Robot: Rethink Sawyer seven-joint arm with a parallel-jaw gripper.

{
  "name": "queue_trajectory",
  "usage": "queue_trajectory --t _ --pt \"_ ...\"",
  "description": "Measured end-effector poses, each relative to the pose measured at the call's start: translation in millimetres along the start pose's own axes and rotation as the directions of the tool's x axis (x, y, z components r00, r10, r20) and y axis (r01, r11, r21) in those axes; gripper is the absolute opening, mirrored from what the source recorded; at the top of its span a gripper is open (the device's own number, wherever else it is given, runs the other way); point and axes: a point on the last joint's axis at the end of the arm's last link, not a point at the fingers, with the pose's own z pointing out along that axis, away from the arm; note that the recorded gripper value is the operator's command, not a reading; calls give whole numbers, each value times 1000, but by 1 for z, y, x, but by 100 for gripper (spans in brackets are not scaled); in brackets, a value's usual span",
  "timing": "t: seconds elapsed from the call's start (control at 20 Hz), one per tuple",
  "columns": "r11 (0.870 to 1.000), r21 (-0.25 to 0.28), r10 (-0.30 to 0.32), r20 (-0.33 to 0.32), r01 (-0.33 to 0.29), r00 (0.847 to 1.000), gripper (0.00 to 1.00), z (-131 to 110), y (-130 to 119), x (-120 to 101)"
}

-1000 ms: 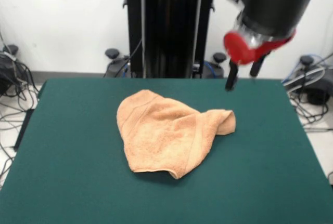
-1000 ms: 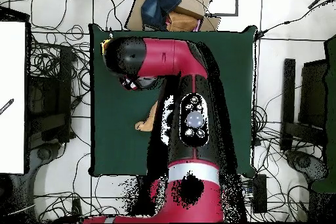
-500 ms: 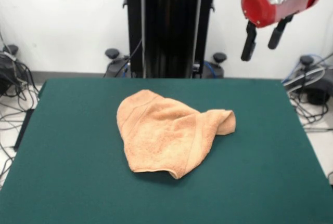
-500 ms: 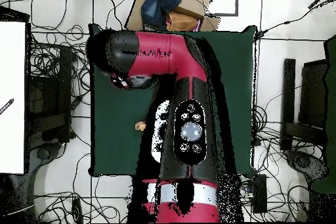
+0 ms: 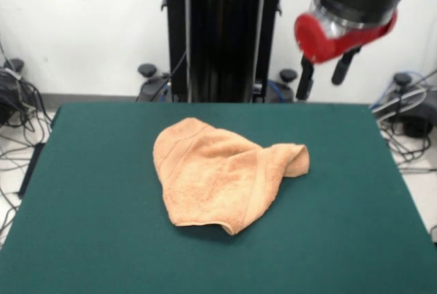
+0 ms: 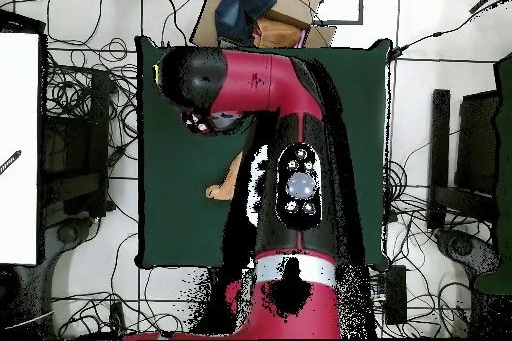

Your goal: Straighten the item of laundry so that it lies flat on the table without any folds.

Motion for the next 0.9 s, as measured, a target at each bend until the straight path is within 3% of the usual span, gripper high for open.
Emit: queue_trajectory --t 0.55,0.9 --pt "1000 -2 10 -16 -10 1000 100 91 -43 -33" --pt "1000 21 12 11 -13 1000 100 118 -64 -58"
